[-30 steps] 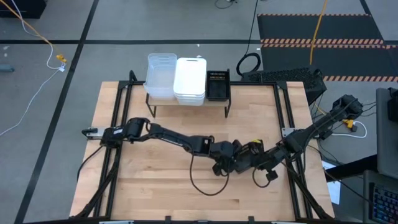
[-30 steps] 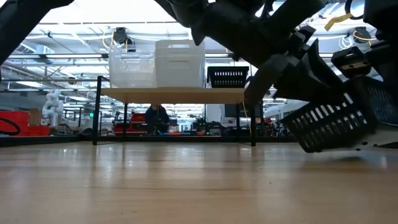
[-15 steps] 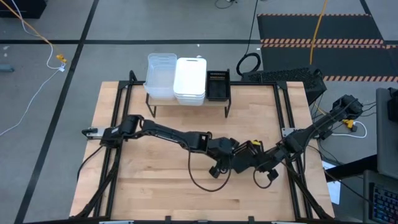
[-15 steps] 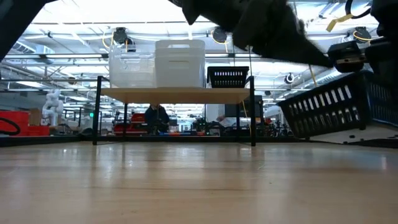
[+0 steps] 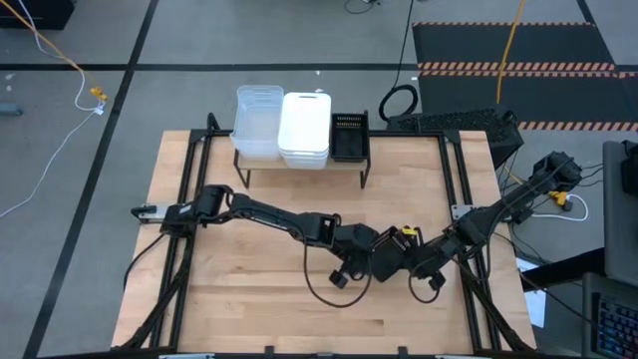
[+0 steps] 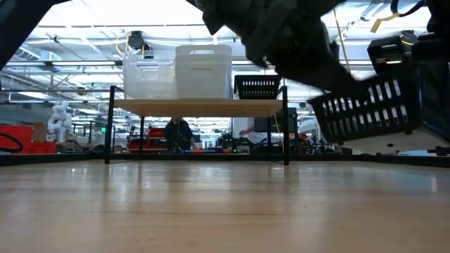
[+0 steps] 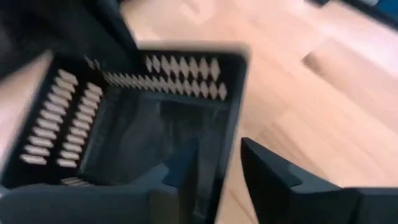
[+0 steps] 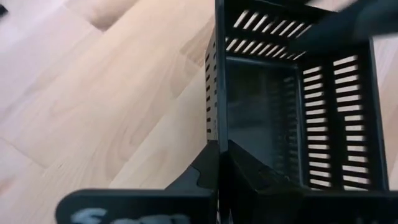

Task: Stack baskets on shelf by color
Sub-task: Stack the black bin on top of the black bin on the shelf, then return to Home Position

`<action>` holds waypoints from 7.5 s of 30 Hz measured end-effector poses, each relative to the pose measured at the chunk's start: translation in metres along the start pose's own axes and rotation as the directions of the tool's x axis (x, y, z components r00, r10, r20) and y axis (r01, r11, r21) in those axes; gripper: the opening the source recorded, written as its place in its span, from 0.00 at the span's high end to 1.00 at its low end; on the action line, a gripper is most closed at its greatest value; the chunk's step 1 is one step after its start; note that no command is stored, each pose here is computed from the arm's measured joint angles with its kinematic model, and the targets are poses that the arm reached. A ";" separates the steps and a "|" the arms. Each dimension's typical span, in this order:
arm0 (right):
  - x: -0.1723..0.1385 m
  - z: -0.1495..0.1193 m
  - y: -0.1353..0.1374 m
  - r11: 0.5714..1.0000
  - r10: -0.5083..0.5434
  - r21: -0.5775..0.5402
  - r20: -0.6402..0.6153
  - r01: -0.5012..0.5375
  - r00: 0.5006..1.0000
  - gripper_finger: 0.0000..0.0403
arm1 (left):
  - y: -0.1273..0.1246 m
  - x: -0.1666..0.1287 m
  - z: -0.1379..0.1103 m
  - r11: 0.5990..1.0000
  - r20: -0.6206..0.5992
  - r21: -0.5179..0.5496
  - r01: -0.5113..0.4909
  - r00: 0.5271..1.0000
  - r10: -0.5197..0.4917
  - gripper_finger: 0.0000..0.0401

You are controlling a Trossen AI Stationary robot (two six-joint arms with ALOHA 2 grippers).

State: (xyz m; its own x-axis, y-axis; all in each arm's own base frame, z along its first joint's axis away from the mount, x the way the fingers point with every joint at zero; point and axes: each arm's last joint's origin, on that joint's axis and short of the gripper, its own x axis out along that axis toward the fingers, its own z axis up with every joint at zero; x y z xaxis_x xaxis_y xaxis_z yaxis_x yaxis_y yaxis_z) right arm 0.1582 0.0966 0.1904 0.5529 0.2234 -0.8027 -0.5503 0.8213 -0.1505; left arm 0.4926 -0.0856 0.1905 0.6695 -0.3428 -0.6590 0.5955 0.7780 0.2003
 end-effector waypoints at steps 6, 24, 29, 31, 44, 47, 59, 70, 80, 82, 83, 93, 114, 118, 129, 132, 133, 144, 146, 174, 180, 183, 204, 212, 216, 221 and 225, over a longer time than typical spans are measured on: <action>-0.002 0.002 -0.001 1.000 -0.008 -0.004 0.029 0.008 1.000 0.98 | -0.002 0.001 -0.004 1.000 -0.043 -0.010 0.003 0.999 -0.003 0.96; -0.012 -0.003 -0.006 0.955 -0.272 0.170 0.186 0.242 0.944 0.78 | -0.043 -0.019 0.022 0.974 -0.249 0.020 -0.227 0.942 0.225 0.98; -0.042 0.018 -0.004 0.969 -0.232 0.194 0.496 0.153 0.837 0.78 | -0.046 -0.015 0.017 0.972 -0.287 -0.017 -0.234 0.932 0.220 0.99; -0.055 0.021 -0.004 0.970 -0.229 0.202 0.576 0.135 0.785 0.78 | -0.046 -0.011 0.010 0.967 -0.316 -0.055 -0.248 0.923 0.219 0.99; -0.064 0.012 0.017 0.986 -0.130 0.167 0.747 0.006 0.652 0.78 | -0.049 -0.017 0.014 0.907 -0.357 -0.165 -0.387 0.881 0.310 0.99; -0.056 0.006 0.020 0.978 -0.149 0.209 0.754 -0.019 0.640 0.78 | -0.051 -0.024 0.015 0.915 -0.383 -0.146 -0.376 0.874 0.298 0.98; -0.026 -0.025 0.021 0.933 -0.268 0.361 0.667 0.013 0.696 0.78 | 0.011 -0.126 0.050 0.759 -0.228 -0.036 -0.650 0.745 0.627 0.99; -0.016 -0.037 0.021 0.912 -0.316 0.407 0.639 0.040 0.701 0.78 | 0.111 -0.232 0.028 0.712 0.069 -0.131 -0.690 0.710 0.701 0.99; -0.014 -0.039 0.022 0.917 -0.314 0.395 0.622 0.058 0.717 0.78 | 0.149 -0.217 -0.029 0.693 -0.145 -0.212 -0.689 0.723 0.675 0.98; -0.014 -0.039 0.022 0.917 -0.313 0.393 0.619 0.061 0.721 0.78 | 0.145 -0.213 -0.030 0.710 -0.168 -0.208 -0.673 0.739 0.652 0.98; -0.014 -0.040 0.022 0.918 -0.312 0.392 0.616 0.063 0.723 0.78 | 0.144 -0.211 -0.029 0.715 -0.171 -0.208 -0.668 0.744 0.646 0.98; -0.013 -0.041 0.022 0.917 -0.311 0.393 0.605 0.065 0.733 0.78 | 0.133 -0.203 -0.032 0.753 -0.241 -0.201 -0.627 0.776 0.583 0.98; -0.012 -0.042 0.022 0.917 -0.309 0.393 0.599 0.066 0.739 0.78 | 0.117 -0.197 -0.010 0.621 -0.307 -0.093 -0.778 0.616 0.726 0.54; -0.013 -0.040 0.021 0.918 -0.323 0.387 0.607 0.085 0.726 0.78 | 0.087 -0.197 0.018 0.607 -0.268 -0.165 -0.777 0.628 0.731 0.51; -0.028 -0.029 0.010 0.897 -0.427 0.407 0.694 0.174 0.580 0.78 | 0.071 -0.168 0.016 0.532 -0.363 -0.120 -0.838 0.536 0.762 0.64; -0.027 -0.029 0.007 0.883 -0.446 0.442 0.680 0.160 0.582 0.78 | 0.090 -0.181 0.012 0.445 -0.355 -0.125 -0.887 0.459 0.815 0.68; -0.026 -0.030 0.006 0.878 -0.450 0.453 0.673 0.155 0.587 0.78 | 0.095 -0.188 0.012 0.417 -0.339 -0.144 -0.897 0.441 0.831 0.69; -0.022 -0.033 0.004 0.869 -0.460 0.467 0.638 0.165 0.618 0.78 | 0.132 -0.182 -0.020 0.406 -0.328 -0.296 -0.865 0.491 0.807 0.77; -0.022 -0.033 0.005 0.870 -0.453 0.469 0.635 0.154 0.625 0.78 | 0.131 -0.175 -0.025 0.425 -0.357 -0.282 -0.860 0.505 0.786 0.77; -0.079 -0.013 -0.020 0.862 -0.505 0.445 0.714 0.243 0.485 0.78 | -0.020 -0.183 -0.024 0.532 -0.097 -0.362 -0.765 0.599 0.795 0.77; -0.102 0.004 -0.032 0.860 -0.497 0.441 0.609 0.257 0.618 0.81 | -0.074 -0.215 -0.070 0.560 0.087 -0.491 -0.667 0.602 0.794 0.77; -0.099 0.012 -0.037 0.879 -0.468 0.408 0.637 0.247 0.613 0.83 | -0.097 -0.235 -0.081 0.579 0.182 -0.531 -0.619 0.583 0.792 0.77; -0.113 -0.038 -0.041 0.888 -0.453 0.422 0.729 0.184 0.513 0.89 | -0.156 -0.288 -0.186 0.590 0.432 -0.548 -0.592 0.403 0.807 0.77; -0.061 -0.075 -0.034 0.850 -0.505 0.509 0.716 0.136 0.481 0.89 | -0.155 -0.276 -0.209 0.571 0.365 -0.578 -0.583 0.441 0.820 0.77; -0.056 -0.079 -0.033 0.852 -0.505 0.510 0.733 0.123 0.457 0.89 | -0.154 -0.272 -0.216 0.569 0.350 -0.582 -0.580 0.453 0.820 0.77; -0.054 -0.083 -0.031 0.854 -0.502 0.502 0.723 0.137 0.474 0.89 | -0.152 -0.268 -0.224 0.570 0.301 -0.584 -0.578 0.498 0.813 0.77; -0.052 -0.084 -0.031 0.856 -0.502 0.492 0.712 0.161 0.491 0.89 | -0.150 -0.268 -0.226 0.580 0.304 -0.582 -0.571 0.509 0.806 0.77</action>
State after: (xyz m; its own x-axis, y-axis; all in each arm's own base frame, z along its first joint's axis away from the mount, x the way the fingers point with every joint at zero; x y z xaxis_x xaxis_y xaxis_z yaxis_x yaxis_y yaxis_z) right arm 0.0940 0.0155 0.1883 0.9932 0.0716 0.0920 -0.0744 0.9969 0.0263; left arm 0.1235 0.0089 0.1730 0.9551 0.2926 0.0462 -0.2953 0.9528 0.0702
